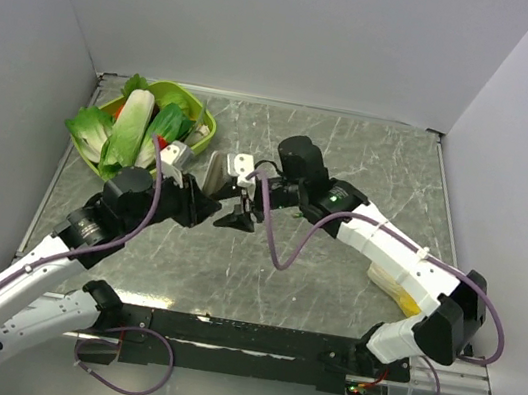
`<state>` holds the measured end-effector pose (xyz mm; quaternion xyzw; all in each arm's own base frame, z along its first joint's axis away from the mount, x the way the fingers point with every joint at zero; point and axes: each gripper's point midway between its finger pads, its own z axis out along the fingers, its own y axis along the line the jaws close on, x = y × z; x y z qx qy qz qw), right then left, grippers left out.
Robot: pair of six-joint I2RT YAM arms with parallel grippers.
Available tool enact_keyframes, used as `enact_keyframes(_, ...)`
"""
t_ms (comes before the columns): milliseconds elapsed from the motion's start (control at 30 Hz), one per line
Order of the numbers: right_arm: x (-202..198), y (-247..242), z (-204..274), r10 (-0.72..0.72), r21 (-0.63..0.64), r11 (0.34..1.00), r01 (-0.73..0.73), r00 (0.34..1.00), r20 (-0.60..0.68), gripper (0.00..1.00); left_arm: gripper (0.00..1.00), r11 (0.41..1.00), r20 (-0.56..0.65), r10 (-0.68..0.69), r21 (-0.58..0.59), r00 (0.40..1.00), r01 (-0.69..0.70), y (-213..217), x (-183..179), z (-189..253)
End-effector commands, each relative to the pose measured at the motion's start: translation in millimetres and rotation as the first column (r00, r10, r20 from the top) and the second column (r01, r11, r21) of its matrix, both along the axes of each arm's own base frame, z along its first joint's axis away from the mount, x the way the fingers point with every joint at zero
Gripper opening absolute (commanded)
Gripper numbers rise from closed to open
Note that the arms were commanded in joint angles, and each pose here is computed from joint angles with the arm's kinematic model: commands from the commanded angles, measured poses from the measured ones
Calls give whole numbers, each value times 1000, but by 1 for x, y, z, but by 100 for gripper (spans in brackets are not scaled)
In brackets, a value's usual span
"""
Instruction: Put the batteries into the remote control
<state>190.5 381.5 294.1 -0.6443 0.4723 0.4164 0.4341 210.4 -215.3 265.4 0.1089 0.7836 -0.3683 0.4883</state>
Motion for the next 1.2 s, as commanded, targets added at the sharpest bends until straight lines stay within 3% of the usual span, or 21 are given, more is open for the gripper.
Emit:
enact_keyframes(0,-39,1,-20,132,-43,989,-139,982,-138,60,1,989,203,-58,-121,977,84,-11,4,59)
enact_keyframes(167,-33,-1,-13,77,-19,997,-79,992,-97,58,1,995,154,-20,-98,988,36,-6,12,38)
enact_keyframes(367,5,-19,6,-203,56,976,208,975,-85,64,1,998,57,21,-67,998,-18,-1,21,-3)
enact_keyframes(500,35,-42,9,-418,98,893,440,890,-182,82,1,998,-59,28,-61,998,-32,-5,24,-37)
enact_keyframes(633,68,-71,-6,-633,-17,732,682,670,-387,94,1,998,-223,-43,-51,974,32,-21,21,-77)
enact_keyframes(833,93,-127,-57,-828,-264,476,839,327,-455,100,2,989,-432,-144,-25,890,147,-45,21,-131)
enact_keyframes(1067,91,-201,-86,-877,-291,222,931,60,-476,100,8,969,-620,-228,-68,750,238,-66,13,-182)
enact_keyframes(1133,90,-222,-98,-888,-308,141,941,-18,-460,100,14,966,-682,-229,-69,695,250,-67,9,-203)
enact_keyframes(1167,86,-233,-99,-890,-310,108,944,-48,-454,100,19,965,-675,-238,-82,699,249,-71,13,-204)
